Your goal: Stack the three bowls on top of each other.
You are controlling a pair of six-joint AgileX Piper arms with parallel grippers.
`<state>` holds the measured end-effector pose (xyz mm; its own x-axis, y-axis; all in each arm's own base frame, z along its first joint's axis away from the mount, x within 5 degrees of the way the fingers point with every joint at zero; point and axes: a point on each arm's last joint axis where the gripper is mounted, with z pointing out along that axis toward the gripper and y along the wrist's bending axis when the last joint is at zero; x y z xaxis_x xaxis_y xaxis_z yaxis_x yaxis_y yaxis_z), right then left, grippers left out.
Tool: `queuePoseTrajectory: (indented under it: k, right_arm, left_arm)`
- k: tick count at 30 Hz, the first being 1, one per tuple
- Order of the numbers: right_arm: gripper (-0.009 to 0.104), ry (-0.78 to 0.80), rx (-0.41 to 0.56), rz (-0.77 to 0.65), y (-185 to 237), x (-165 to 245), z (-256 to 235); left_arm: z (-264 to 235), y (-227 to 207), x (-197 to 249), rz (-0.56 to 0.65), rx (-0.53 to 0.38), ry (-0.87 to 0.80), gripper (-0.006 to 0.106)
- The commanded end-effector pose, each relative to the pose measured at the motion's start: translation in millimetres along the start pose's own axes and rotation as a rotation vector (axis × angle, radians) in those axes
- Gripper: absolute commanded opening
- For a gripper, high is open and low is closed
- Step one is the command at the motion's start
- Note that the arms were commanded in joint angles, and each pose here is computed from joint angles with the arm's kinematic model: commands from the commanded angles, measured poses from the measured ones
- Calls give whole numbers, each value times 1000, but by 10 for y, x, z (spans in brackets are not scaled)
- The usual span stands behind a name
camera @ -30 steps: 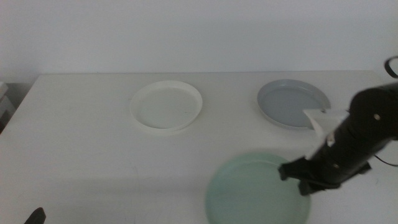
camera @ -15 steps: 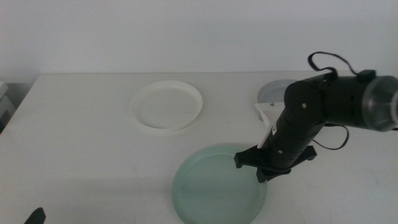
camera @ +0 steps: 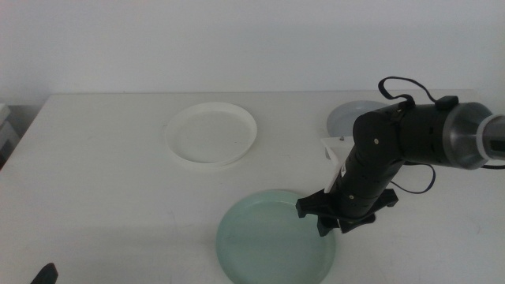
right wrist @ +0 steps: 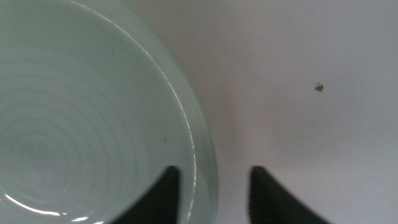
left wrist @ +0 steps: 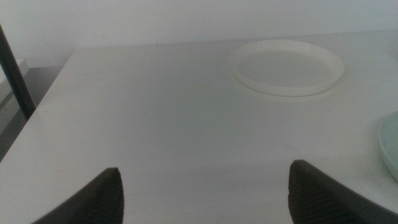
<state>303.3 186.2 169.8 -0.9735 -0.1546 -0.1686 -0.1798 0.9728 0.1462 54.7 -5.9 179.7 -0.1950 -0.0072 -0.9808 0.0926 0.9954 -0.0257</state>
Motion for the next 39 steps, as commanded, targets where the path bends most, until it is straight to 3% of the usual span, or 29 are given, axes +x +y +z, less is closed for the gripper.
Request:
queuePoseTrajectory:
  k: [1,6,15,24,35,39]
  right_arm:
    - [45,-104,-21,-14,9,-85,-348]
    - [63,-261,9,-9,-192,-265,-904]
    - [59,-416,133,159,-1080,-842,-1490]
    - [52,-430,165,283,-1873,-1321,-1254]
    - [51,-349,184,281,-2145,-1729,-451]
    - [43,-338,184,280,-2184,-1787,-284]
  left_arm:
    - [-17,1,-86,-16,-2,-89,89]
    - [-17,1,-86,-16,-2,-89,89]
    - [-17,1,-86,-16,-2,-89,89]
    - [-17,1,-86,-16,-2,-89,89]
    - [-17,1,-86,-16,-2,-89,89]
    - [-17,1,-86,-16,-2,-89,89]
